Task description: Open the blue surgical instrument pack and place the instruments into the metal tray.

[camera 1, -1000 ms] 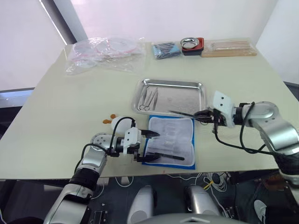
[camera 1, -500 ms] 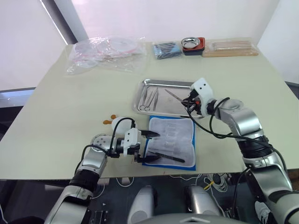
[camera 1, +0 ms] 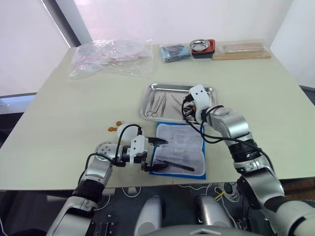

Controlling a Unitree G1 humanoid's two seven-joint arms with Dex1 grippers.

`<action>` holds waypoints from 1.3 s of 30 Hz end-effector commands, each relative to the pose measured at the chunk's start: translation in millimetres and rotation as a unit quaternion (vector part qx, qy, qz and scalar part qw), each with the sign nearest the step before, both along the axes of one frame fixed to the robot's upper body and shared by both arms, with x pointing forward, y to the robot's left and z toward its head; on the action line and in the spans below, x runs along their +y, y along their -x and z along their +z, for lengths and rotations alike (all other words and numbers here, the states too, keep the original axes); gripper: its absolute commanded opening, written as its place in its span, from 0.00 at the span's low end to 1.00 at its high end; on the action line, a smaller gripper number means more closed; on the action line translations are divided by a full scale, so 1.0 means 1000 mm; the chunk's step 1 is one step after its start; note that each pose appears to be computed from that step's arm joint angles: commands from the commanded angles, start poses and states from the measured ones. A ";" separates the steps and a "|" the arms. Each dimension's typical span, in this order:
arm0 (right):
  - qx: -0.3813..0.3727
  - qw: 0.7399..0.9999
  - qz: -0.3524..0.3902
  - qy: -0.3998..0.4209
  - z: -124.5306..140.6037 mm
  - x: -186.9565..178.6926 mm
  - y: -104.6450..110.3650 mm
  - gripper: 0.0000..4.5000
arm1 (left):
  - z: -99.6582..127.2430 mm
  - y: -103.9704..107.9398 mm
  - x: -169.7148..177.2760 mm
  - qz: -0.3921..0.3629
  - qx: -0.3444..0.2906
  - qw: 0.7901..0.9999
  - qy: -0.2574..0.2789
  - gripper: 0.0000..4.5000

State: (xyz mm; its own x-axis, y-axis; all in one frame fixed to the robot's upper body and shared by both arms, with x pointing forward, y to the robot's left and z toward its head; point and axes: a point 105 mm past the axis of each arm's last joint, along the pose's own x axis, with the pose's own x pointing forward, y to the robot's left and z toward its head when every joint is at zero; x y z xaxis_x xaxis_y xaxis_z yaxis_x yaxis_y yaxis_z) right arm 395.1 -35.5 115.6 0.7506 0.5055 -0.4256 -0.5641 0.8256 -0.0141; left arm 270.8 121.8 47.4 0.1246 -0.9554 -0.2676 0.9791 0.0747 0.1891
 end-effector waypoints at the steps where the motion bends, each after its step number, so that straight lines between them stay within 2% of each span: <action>1: -0.018 1.000 -0.014 -0.013 0.014 0.007 -0.007 0.01 | -0.049 0.017 0.009 0.024 0.082 0.994 -0.064 1.00; 10: 0.014 0.998 -0.051 -0.028 0.006 0.014 -0.012 0.01 | -0.050 0.018 0.009 0.025 0.083 0.994 -0.064 1.00; 19: 0.046 0.995 -0.054 -0.064 0.001 0.023 -0.009 0.01 | -0.051 0.019 0.008 0.026 0.084 0.994 -0.063 1.00; 21: 0.049 0.994 -0.049 -0.087 0.005 0.026 -0.008 0.27 | -0.051 0.020 0.008 0.026 0.084 0.994 -0.063 1.00; 22: 0.050 0.993 -0.046 -0.096 0.007 0.026 -0.008 0.30 | -0.051 0.020 0.007 0.026 0.084 0.994 -0.063 1.00; 24: 0.045 0.993 -0.040 -0.103 0.012 0.025 -0.007 0.53 | -0.051 0.020 0.007 0.025 0.085 0.994 -0.063 1.00; 25: 0.043 0.993 -0.039 -0.104 0.013 0.023 -0.007 0.57 | -0.051 0.020 0.007 0.025 0.085 0.994 -0.063 1.00; 26: 0.038 0.993 -0.037 -0.107 0.016 0.021 -0.007 0.65 | -0.051 0.020 0.007 0.025 0.085 0.994 -0.063 1.00; 27: 0.028 0.993 -0.031 -0.111 0.021 0.018 -0.007 0.79 | -0.051 0.019 0.007 0.026 0.084 0.994 -0.063 1.00; 28: 0.016 0.993 -0.022 -0.117 0.026 0.015 -0.007 0.83 | -0.051 0.019 0.008 0.027 0.084 0.994 -0.063 1.00; 30: -0.001 0.992 -0.008 -0.126 0.034 0.012 -0.005 0.97 | -0.051 0.019 0.008 0.028 0.084 0.994 -0.063 1.00; 39: -0.069 0.983 0.102 -0.138 0.040 -0.016 0.026 0.99 | -0.051 0.016 0.010 0.033 0.082 0.994 -0.065 1.00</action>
State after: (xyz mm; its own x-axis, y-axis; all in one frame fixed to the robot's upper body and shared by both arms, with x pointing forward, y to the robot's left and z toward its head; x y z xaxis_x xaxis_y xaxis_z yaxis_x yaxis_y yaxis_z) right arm 375.5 -60.2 129.5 0.6950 0.6731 -0.2529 -0.6545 0.7378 0.1649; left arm 269.7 123.3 47.1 0.1360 -0.9542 -0.2663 0.9775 0.0854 0.1930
